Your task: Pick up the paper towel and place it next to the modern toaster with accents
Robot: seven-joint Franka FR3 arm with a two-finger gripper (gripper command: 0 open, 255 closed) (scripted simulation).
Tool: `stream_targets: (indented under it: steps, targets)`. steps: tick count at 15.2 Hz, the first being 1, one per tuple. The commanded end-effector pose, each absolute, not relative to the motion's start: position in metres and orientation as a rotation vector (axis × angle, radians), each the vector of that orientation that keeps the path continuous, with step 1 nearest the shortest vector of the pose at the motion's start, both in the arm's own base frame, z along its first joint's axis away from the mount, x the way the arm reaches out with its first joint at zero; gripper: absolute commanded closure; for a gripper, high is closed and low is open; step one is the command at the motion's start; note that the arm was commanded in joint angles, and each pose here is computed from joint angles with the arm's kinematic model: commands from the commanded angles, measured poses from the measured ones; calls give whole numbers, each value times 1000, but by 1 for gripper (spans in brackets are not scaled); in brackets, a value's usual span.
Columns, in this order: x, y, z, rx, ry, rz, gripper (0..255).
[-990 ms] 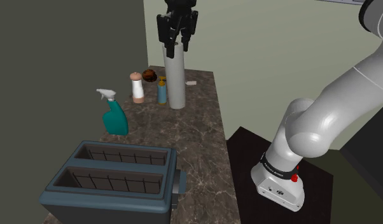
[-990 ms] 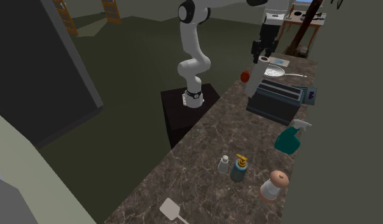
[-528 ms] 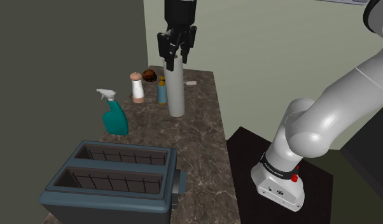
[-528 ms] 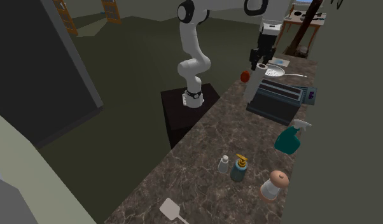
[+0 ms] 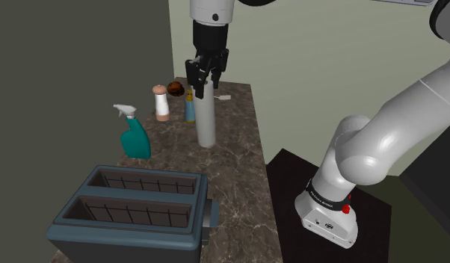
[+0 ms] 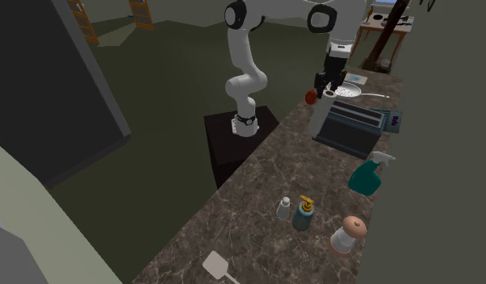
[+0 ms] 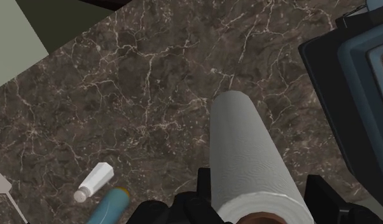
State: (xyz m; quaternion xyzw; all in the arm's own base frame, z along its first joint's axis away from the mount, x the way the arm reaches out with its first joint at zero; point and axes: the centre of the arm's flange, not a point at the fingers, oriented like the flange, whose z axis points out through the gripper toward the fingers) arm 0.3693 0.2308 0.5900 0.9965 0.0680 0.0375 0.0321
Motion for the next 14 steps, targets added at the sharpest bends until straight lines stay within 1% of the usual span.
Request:
stream_targets:
  steps: [1, 14]
  targets:
    - [368, 231, 579, 3068, 209, 116, 255]
    - [368, 231, 510, 3068, 209, 116, 255]
